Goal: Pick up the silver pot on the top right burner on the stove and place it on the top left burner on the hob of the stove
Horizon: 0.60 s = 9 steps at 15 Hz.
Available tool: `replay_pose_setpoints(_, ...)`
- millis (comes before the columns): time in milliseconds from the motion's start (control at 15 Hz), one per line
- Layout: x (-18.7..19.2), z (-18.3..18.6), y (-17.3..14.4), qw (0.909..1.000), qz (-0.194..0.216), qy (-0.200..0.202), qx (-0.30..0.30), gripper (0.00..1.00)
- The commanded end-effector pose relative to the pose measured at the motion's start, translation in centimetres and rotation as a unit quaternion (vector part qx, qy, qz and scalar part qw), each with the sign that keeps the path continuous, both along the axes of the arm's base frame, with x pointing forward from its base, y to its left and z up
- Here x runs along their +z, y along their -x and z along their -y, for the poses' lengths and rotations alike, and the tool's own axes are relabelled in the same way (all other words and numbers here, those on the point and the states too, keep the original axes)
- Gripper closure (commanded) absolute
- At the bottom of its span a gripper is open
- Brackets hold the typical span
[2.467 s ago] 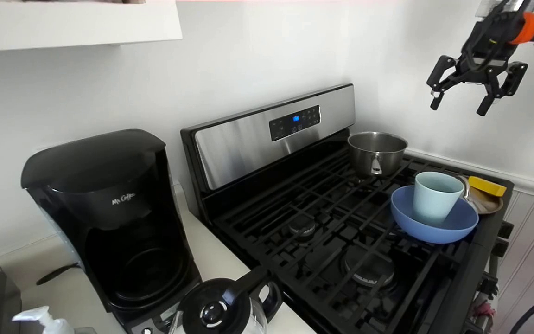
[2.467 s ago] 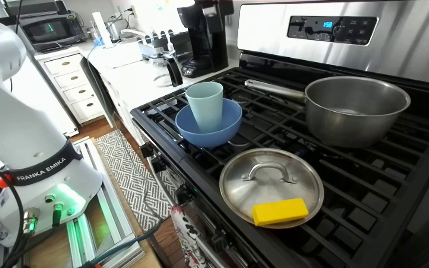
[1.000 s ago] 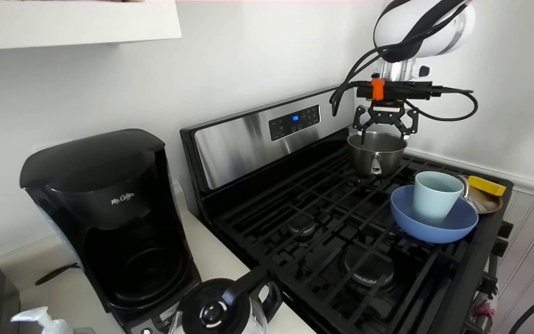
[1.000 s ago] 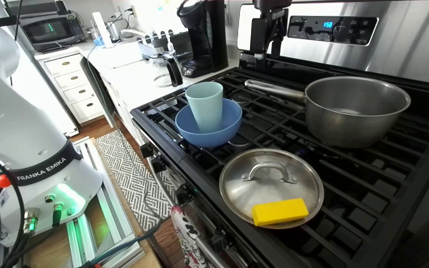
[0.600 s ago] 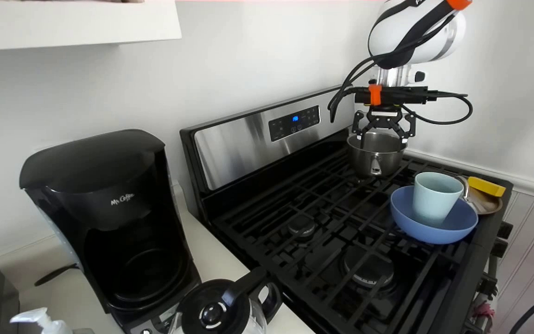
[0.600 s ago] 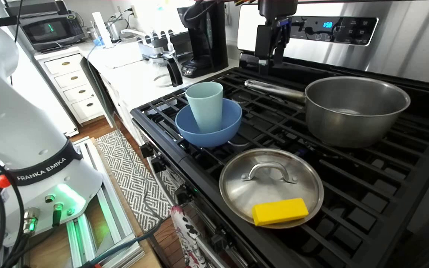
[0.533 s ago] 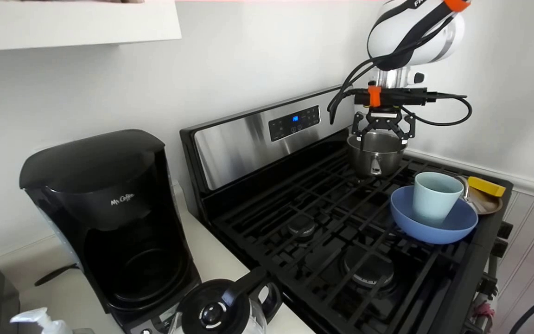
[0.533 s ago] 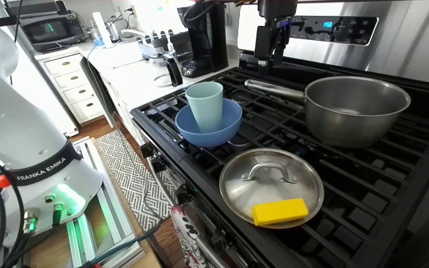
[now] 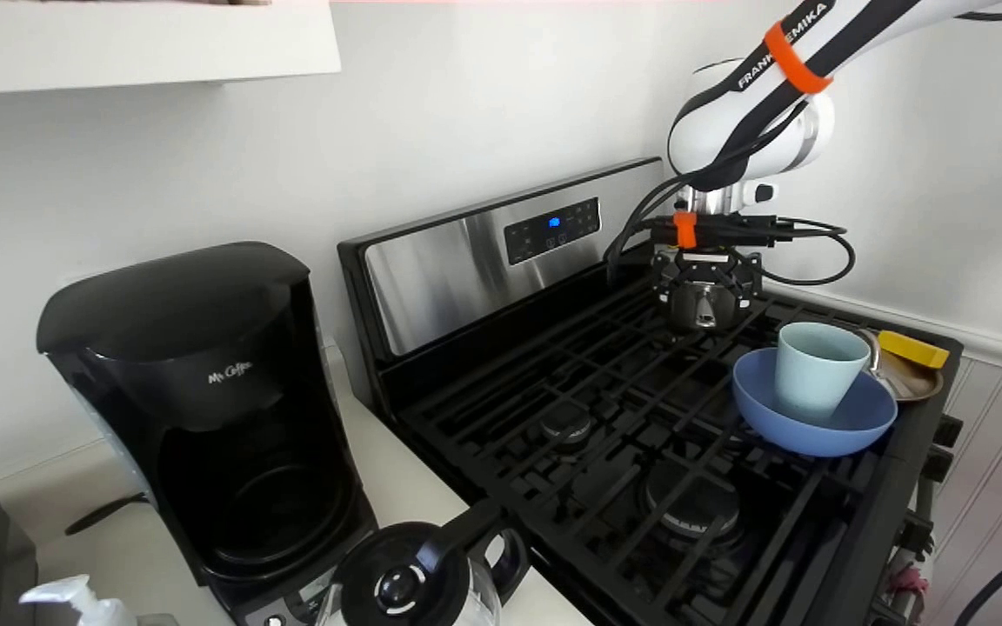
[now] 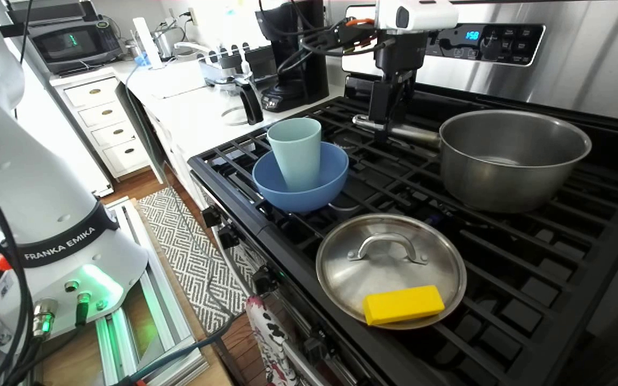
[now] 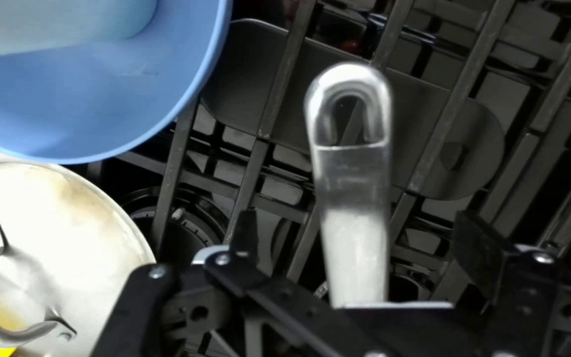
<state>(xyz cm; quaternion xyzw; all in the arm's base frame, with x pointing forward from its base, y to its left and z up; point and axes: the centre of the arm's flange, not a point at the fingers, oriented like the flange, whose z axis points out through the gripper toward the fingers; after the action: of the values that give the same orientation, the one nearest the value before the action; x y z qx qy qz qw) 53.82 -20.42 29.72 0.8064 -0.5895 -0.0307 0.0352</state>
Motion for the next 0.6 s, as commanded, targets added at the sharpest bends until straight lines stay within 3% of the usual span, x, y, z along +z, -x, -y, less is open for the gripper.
replay_pose_setpoints(0,-1.2,0.6,-0.4,1.0000,0.001,0.002,-0.005,0.00)
replay_pose_setpoints(133,-1.9,0.7,-0.4,0.9998,0.017,0.009,0.001,0.02)
replay_pose_setpoints(200,-2.1,0.6,-0.4,0.9995,0.026,0.016,0.007,0.25)
replay_pose_setpoints(333,-2.5,0.4,-0.6,0.9988,0.040,0.026,0.013,0.30)
replay_pose_setpoints(533,-3.1,0.0,-0.9,0.9983,0.047,0.029,0.018,0.52)
